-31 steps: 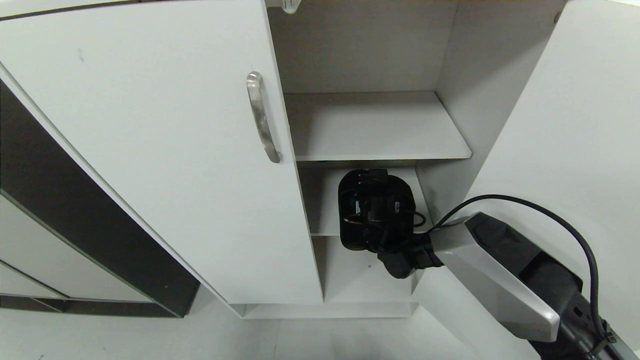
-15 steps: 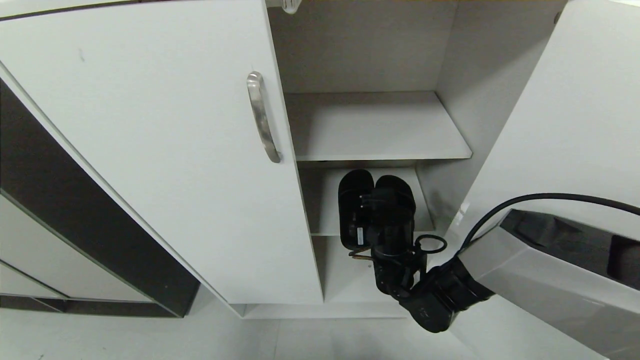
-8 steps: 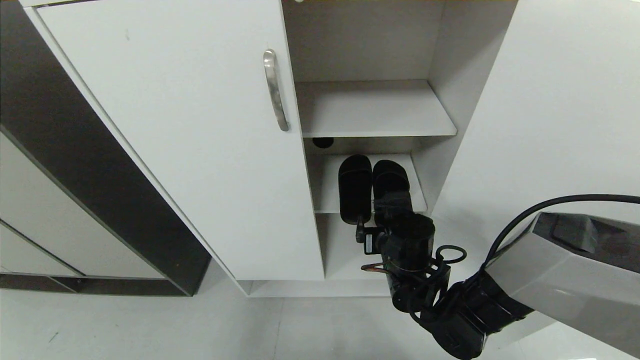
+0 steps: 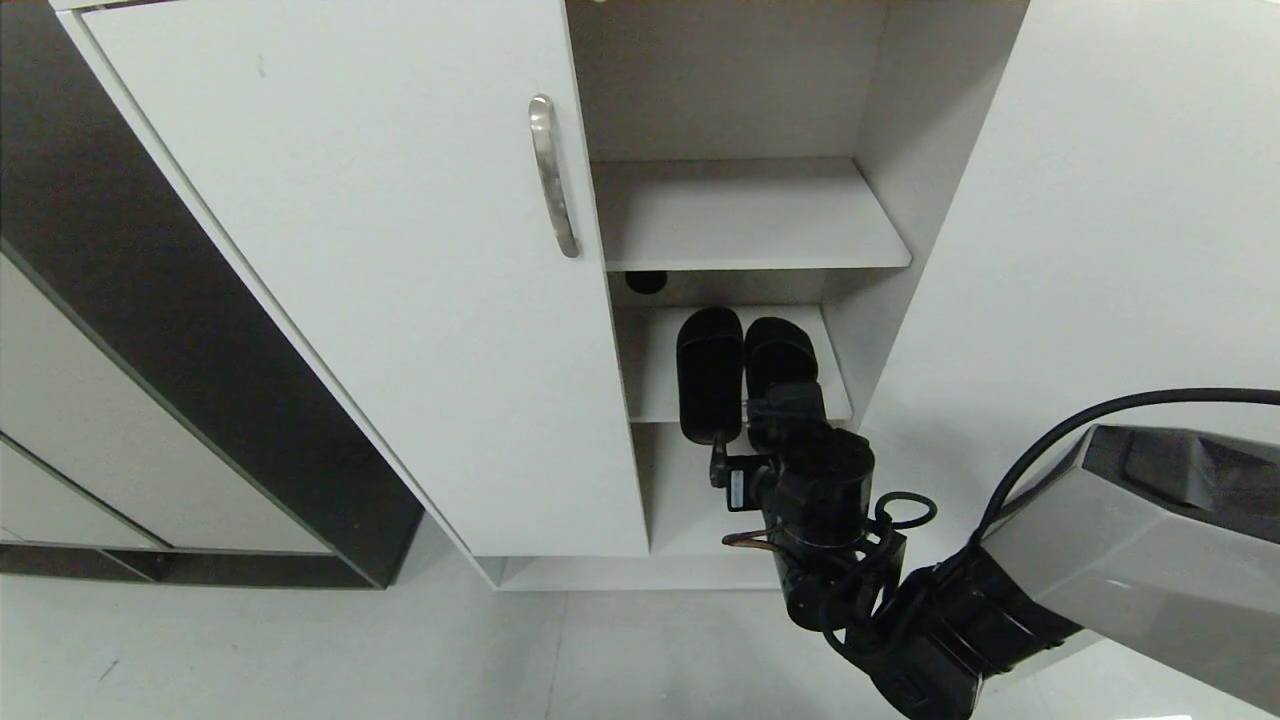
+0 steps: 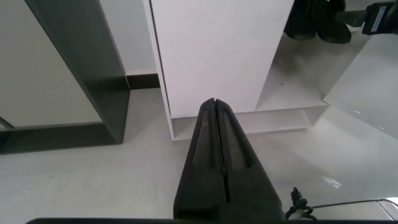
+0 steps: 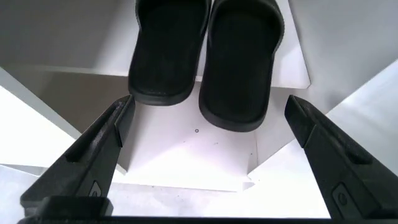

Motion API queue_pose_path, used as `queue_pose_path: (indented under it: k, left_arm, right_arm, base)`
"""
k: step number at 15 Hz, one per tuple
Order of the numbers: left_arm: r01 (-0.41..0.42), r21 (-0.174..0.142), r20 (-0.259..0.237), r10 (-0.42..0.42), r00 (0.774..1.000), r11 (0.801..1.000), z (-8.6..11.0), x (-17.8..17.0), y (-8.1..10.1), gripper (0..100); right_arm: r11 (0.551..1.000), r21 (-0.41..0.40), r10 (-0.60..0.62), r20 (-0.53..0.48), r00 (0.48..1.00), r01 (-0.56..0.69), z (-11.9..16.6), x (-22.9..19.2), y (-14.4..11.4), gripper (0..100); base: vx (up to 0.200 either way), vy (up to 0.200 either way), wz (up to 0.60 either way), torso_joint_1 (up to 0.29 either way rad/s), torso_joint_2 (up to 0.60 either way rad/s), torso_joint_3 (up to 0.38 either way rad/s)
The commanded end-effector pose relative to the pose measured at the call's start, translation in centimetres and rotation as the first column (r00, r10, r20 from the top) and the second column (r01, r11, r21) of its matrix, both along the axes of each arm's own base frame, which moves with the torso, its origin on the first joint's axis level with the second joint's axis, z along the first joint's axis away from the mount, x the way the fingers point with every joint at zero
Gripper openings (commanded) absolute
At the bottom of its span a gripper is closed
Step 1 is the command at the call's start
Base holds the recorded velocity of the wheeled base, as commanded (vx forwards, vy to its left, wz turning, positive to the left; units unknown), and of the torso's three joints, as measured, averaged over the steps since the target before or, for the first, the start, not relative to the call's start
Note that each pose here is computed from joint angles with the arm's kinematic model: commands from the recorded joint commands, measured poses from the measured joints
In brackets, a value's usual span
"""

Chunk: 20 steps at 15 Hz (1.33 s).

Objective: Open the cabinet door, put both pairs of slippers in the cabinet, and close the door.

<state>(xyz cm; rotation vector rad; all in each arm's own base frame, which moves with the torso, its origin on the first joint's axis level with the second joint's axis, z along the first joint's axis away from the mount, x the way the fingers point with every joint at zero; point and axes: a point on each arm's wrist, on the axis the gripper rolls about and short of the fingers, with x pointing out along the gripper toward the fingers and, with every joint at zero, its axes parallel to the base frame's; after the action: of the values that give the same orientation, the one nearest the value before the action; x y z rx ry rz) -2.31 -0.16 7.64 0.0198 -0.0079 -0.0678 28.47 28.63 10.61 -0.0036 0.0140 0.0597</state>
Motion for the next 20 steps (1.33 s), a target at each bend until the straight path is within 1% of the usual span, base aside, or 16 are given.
queue_pose_path:
  k: [1,6,20]
  left_arm:
    - [0.0,-0.001,-0.001,0.0,1.0,1.0,0.0,0.01,0.0,0]
    - [0.0,-0.001,-0.001,0.0,1.0,1.0,0.0,0.01,0.0,0]
    - [0.0,0.0,-0.001,0.0,1.0,1.0,0.0,0.01,0.0,0]
  right_arm:
    - [1.0,0.001,0.003,0.001,1.0,-0.003,0.06,-0.11,0.07,100]
    - [1.0,0.0,0.005,0.0,1.0,-0.005,0.0,-0.18,0.08,100]
    - [1.0,-0.015,0.0,-0.013,1.0,0.0,-0.53,-0.08,-0.09,100]
  base:
    - [0.0,0.0,0.0,0.0,0.0,0.0]
    - [0.0,0.0,0.0,0.003,0.0,0.048]
    - [0.0,0.0,0.0,0.002,0.0,0.201]
